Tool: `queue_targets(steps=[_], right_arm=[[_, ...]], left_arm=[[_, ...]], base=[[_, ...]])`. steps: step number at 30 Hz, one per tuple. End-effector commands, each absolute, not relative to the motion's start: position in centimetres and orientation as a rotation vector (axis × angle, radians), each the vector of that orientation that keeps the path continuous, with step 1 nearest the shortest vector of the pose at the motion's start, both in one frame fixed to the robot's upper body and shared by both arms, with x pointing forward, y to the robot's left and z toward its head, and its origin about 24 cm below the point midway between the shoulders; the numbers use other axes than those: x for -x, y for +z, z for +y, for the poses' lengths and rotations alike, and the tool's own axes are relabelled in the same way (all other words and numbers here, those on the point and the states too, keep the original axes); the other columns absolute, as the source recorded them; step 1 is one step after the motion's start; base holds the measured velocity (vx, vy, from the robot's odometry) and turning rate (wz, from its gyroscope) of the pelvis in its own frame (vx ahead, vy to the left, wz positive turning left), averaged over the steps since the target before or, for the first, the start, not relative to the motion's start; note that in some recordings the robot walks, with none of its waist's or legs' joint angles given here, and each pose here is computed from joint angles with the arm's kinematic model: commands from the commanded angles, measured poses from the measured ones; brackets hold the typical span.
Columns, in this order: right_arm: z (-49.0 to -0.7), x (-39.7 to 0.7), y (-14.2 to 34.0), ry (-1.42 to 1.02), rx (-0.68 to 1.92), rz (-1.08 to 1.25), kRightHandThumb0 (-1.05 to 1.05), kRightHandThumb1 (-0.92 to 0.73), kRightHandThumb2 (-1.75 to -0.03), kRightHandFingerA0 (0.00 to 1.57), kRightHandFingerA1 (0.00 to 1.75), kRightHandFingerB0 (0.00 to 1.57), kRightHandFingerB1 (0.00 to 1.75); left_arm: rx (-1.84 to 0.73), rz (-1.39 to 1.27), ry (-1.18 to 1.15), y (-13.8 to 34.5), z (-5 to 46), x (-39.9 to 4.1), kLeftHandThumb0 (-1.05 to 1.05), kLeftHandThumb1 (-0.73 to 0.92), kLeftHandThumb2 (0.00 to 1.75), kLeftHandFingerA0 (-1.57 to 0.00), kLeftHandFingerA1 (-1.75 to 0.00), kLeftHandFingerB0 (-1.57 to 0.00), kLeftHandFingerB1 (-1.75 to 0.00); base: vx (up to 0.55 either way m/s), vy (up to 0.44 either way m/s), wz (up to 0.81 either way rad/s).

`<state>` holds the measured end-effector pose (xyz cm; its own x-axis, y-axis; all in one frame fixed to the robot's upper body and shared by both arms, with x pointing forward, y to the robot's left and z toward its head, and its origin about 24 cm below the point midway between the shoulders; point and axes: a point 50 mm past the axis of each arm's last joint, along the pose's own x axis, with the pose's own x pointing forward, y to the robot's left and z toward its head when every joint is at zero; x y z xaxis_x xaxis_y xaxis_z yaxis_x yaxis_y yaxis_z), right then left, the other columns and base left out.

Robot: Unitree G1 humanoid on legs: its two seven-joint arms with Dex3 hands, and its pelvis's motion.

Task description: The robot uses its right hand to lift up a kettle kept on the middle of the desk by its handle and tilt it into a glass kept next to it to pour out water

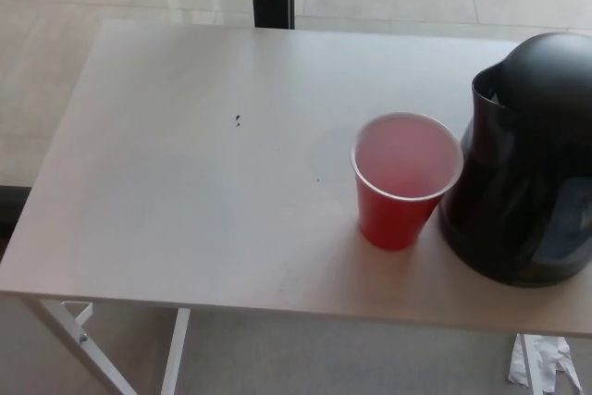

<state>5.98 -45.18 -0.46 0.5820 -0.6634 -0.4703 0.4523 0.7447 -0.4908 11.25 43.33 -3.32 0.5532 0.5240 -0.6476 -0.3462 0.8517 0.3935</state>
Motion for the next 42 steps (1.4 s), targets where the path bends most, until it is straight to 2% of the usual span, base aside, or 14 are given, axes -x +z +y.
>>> queue_targets(steps=[1, 7, 10, 14, 16, 17, 18, 20, 25, 26, 36, 37, 40, 42], right_arm=[[-45.9, -6.2, 1.3, -0.610, 0.281, 0.567, -0.77, -0.69, -0.61, 0.14, 0.72, 0.00, 0.38], [-47.1, -5.8, 2.3, -0.675, 0.179, 0.544, -0.90, -0.77, -0.63, 0.20, 0.99, 0.00, 0.07], [-47.9, -8.6, 5.4, -0.681, 0.134, 0.361, -1.00, -0.66, -1.01, 0.01, 0.36, 0.00, 0.26], [-47.8, -10.9, 7.5, -0.625, 0.171, 0.277, -0.97, -0.63, -1.02, 0.00, 0.32, 0.00, 0.30], [-47.5, -12.8, 9.3, -0.598, 0.212, 0.239, -0.89, -0.74, -0.63, 0.05, 0.75, 0.00, 0.31], [-46.9, -13.9, 10.2, -0.562, 0.246, 0.211, -0.94, -0.59, -0.97, 0.16, 0.68, 0.00, 0.34], [-46.3, -15.0, 11.0, -0.520, 0.243, 0.172, -0.92, -0.69, -0.61, 0.16, 0.68, 0.00, 0.41], [-45.4, -16.5, 12.0, -0.443, 0.257, 0.132, -1.02, -0.61, -0.96, 0.12, 0.65, 0.01, 0.35], [-40.8, -21.5, 14.2, -0.208, 0.287, 0.057, -0.81, -0.63, -0.59, 0.00, 0.37, 0.00, 0.30], [-40.0, -22.3, 14.4, -0.190, 0.280, 0.044, -0.85, -0.52, -0.89, 0.09, 0.16, 0.09, 0.17], [-33.4, -26.7, 15.4, 0.044, 0.306, 0.030, -0.64, -0.43, -0.84, 0.01, 0.43, 0.01, 0.24], [-33.2, -26.8, 15.5, 0.041, 0.350, 0.039, -0.67, -0.44, -0.84, 0.04, 0.40, 0.03, 0.22], [-32.9, -27.1, 15.6, 0.028, 0.385, 0.046, -0.65, -0.60, -0.58, 0.09, 0.33, 0.02, 0.24], [-33.0, -27.8, 15.8, 0.030, 0.521, 0.067, -0.82, -0.48, -0.85, 0.06, 0.43, 0.11, 0.15]], left_arm=[[-0.171, 0.777, 0.503, -2.4, 44.0, -11.5, -1.05, 0.43, 0.76, -0.62, -0.84, -0.62, -1.13], [-0.166, 0.780, 0.508, -2.4, 44.2, -10.9, -1.05, 0.48, 0.76, -0.59, -0.81, -0.40, -1.26], [-0.138, 0.774, 0.520, -2.4, 44.2, -11.0, -1.05, 0.49, 0.77, -0.59, -0.83, -0.39, -1.29], [-0.157, 0.783, 0.516, -2.4, 44.2, -10.9, -1.05, 0.52, 0.78, -0.59, -0.81, -0.35, -1.30], [-0.185, 0.792, 0.500, -2.4, 44.2, -10.8, -1.05, 0.54, 0.78, -0.55, -0.79, -0.35, -1.28], [-0.179, 0.792, 0.507, -2.5, 44.2, -10.8, -1.05, 0.53, 0.77, -0.57, -0.79, -0.37, -1.25], [-0.174, 0.789, 0.507, -2.5, 44.2, -10.9, -1.05, 0.54, 0.78, -0.57, -0.83, -0.37, -1.29], [-0.178, 0.791, 0.499, -2.4, 44.2, -11.1, -1.05, 0.54, 0.78, -0.58, -0.82, -0.37, -1.28], [-0.163, 0.793, 0.509, -2.6, 44.1, -11.1, -1.05, 0.52, 0.78, -0.60, -0.81, -0.35, -1.29], [-0.193, 0.799, 0.489, -2.5, 44.0, -11.1, -1.05, 0.55, 0.78, -0.59, -0.80, -0.33, -1.29], [-0.156, 0.791, 0.496, -2.9, 43.7, -11.3, -1.05, 0.51, 0.78, -0.61, -0.81, -0.40, -1.25], [-0.150, 0.787, 0.497, -2.9, 43.7, -11.3, -0.72, 0.59, 0.96, -0.52, -0.63, -0.31, -0.51], [-0.146, 0.785, 0.499, -2.8, 43.7, -11.4, -0.70, 0.58, 0.97, -0.52, -0.63, -0.31, -0.51], [-0.163, 0.783, 0.491, -2.8, 43.7, -11.5, -0.69, 0.58, 0.98, -0.52, -0.64, -0.31, -0.51]], base=[[0.00, 0.000, 0.00], [0.00, 0.000, 0.00], [0.00, 0.000, 0.00], [0.00, 0.000, 0.00], [0.00, 0.000, 0.00], [0.00, 0.000, 0.00], [0.00, 0.000, 0.00], [0.00, 0.000, 0.00], [0.00, 0.000, 0.00], [0.00, 0.000, 0.00], [0.00, 0.000, 0.00], [0.00, 0.000, 0.00], [0.00, 0.000, 0.00], [0.00, 0.000, 0.00]])
